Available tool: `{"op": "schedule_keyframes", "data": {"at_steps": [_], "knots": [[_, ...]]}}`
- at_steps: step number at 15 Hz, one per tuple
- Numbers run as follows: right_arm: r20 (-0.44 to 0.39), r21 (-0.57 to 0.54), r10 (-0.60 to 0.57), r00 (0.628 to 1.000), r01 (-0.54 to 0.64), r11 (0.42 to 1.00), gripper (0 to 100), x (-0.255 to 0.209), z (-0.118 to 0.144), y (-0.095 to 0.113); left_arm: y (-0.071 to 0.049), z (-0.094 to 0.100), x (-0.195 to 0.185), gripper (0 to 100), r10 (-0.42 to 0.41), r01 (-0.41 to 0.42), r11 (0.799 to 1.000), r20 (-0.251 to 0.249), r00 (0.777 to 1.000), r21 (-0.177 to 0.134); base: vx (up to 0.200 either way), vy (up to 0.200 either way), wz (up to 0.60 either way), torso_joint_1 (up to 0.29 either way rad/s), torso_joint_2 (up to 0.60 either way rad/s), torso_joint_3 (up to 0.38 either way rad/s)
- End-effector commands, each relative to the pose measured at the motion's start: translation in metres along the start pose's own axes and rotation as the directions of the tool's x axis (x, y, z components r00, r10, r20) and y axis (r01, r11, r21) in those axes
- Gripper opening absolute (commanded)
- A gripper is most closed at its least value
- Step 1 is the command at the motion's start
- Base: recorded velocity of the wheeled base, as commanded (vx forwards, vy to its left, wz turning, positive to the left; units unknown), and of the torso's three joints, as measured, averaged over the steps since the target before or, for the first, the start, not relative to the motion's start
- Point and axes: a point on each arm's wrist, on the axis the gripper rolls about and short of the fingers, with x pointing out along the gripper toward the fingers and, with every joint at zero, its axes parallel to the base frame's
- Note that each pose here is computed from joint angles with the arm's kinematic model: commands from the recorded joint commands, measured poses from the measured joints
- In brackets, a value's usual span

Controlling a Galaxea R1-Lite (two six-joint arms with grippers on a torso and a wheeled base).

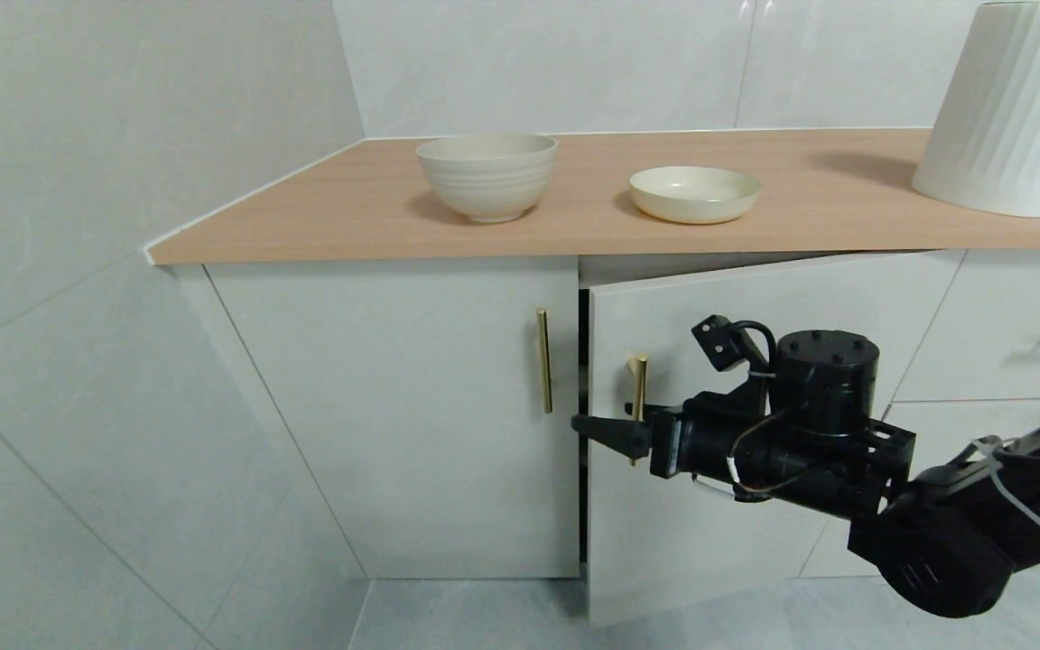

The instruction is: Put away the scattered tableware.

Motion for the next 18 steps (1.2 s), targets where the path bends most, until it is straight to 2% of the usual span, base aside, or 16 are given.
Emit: {"op": "schedule_keyframes", "data": {"at_steps": [1,4,5,9,12,13,14,15,16,17,18], "knots": [[-0.019,-0.005,0.036,0.999,-0.036,0.999,100,-0.015,-0.005,0.015,0.0,0.0,0.0,100,0.001,-0.001,1.0,0.0,1.0,0.0,0.0,0.0,0.0,0.0,0.0,0.0],[-0.043,-0.003,0.065,0.997,-0.066,0.998,100,-0.023,-0.013,0.028,0.0,0.0,0.0,100,-0.001,0.001,1.0,0.0,1.0,0.011,0.0,0.0,0.0,0.0,0.0,0.0],[-0.044,-0.004,0.073,0.996,-0.073,0.997,100,-0.027,-0.015,0.031,0.0,0.0,0.0,100,0.001,-0.001,1.0,0.0,1.0,-0.002,0.0,0.0,0.0,0.0,0.0,0.0],[-0.054,-0.003,0.084,0.995,-0.084,0.996,100,-0.047,-0.025,0.037,0.0,0.0,0.0,100,-0.001,0.001,1.0,0.001,1.0,0.005,0.0,0.0,0.0,0.0,0.0,0.0],[-0.053,-0.007,0.099,0.994,-0.099,0.995,100,-0.061,-0.031,0.043,0.0,0.0,0.0,100,0.005,-0.005,1.0,0.004,1.0,-0.003,0.0,0.0,0.0,0.0,0.0,0.0],[-0.053,-0.01,0.101,0.994,-0.101,0.995,100,-0.066,-0.032,0.044,0.0,0.011,-0.003,100,0.001,-0.001,1.0,0.049,0.999,-0.002,0.0,0.0,0.0,0.0,0.0,0.0],[-0.054,-0.009,0.1,0.994,-0.101,0.995,100,-0.071,-0.034,0.045,0.0,0.036,-0.01,100,-0.029,0.029,1.0,0.1,0.995,0.002,0.0,0.0,0.0,0.0,0.0,0.0],[-0.052,-0.01,0.099,0.994,-0.1,0.995,100,-0.075,-0.036,0.045,0.0,0.056,-0.011,100,-0.101,0.101,0.995,0.082,0.992,0.005,0.0,0.0,0.0,0.0,0.0,0.0],[-0.047,-0.012,0.102,0.994,-0.102,0.995,100,-0.079,-0.037,0.045,-0.001,0.083,-0.009,100,-0.197,0.197,0.98,0.061,0.979,0.008,0.0,0.0,0.0,0.0,0.0,0.0],[-0.044,-0.013,0.103,0.994,-0.103,0.995,100,-0.081,-0.039,0.045,-0.002,0.106,0.004,100,-0.287,0.287,0.958,0.003,0.958,-0.003,0.0,0.0,0.0,0.0,0.0,0.0],[-0.049,-0.014,0.102,0.994,-0.103,0.995,100,-0.083,-0.041,0.045,-0.005,0.125,0.025,100,-0.367,0.366,0.93,-0.065,0.928,-0.025,0.0,0.0,0.0,0.0,0.0,0.0]]}}
